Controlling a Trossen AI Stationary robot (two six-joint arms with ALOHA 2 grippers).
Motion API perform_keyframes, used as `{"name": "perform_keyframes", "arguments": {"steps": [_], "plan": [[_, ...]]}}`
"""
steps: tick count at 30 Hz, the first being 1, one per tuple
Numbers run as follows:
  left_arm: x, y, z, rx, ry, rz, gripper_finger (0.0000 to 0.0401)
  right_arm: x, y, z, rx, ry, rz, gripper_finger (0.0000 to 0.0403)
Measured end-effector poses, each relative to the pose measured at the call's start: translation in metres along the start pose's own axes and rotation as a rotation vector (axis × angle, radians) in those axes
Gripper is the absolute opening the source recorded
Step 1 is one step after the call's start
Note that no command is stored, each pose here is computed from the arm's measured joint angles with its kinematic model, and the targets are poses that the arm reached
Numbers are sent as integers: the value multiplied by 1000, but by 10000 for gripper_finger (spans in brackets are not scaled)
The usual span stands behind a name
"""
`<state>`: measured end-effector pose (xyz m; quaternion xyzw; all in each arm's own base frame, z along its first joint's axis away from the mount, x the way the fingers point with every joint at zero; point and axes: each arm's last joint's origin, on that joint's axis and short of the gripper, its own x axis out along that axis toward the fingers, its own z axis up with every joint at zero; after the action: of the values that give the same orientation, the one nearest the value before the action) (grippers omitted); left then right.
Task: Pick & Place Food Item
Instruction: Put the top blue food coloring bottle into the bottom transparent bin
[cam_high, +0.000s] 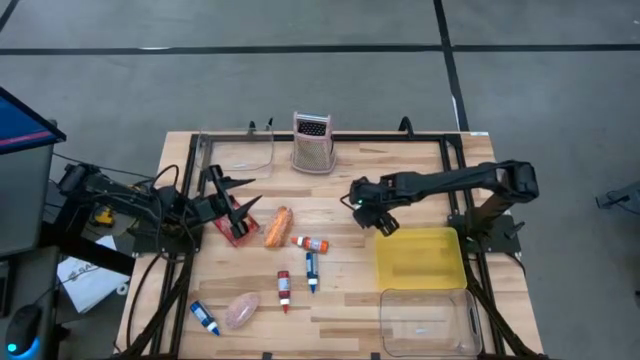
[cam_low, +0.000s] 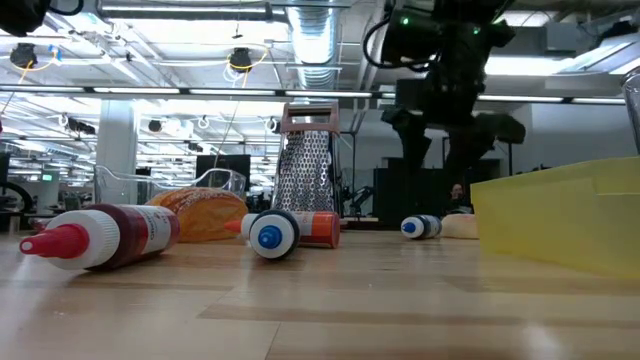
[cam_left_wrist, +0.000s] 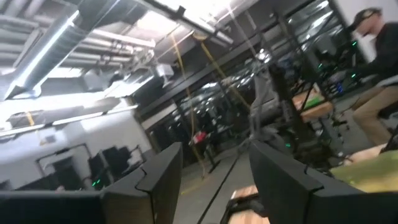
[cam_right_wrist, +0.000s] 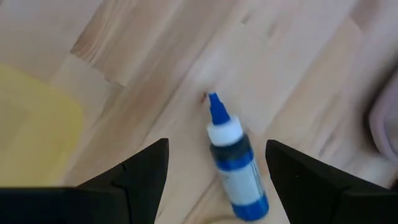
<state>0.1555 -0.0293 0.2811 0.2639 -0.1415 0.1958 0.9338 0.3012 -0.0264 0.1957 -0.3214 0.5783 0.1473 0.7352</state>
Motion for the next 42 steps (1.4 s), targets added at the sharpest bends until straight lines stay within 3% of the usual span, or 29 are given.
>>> {"name": "perform_keyframes", "arguments": {"steps": [4,11,32,42], "plan": [[-1,-1,1,-6,-2,-1,182,14,3,4,-152,25,24,260],[-2,-1,2,-11,-11,-10,182,27,1,6,-261,106,-26,260],[-2,-2,2,-15,-14,-14,182,34,-20,-10,-167,-37,32,260],[-2,-2,2,-22,-19,-19,182,65,-16,-11,-223,16,142,260]]}}
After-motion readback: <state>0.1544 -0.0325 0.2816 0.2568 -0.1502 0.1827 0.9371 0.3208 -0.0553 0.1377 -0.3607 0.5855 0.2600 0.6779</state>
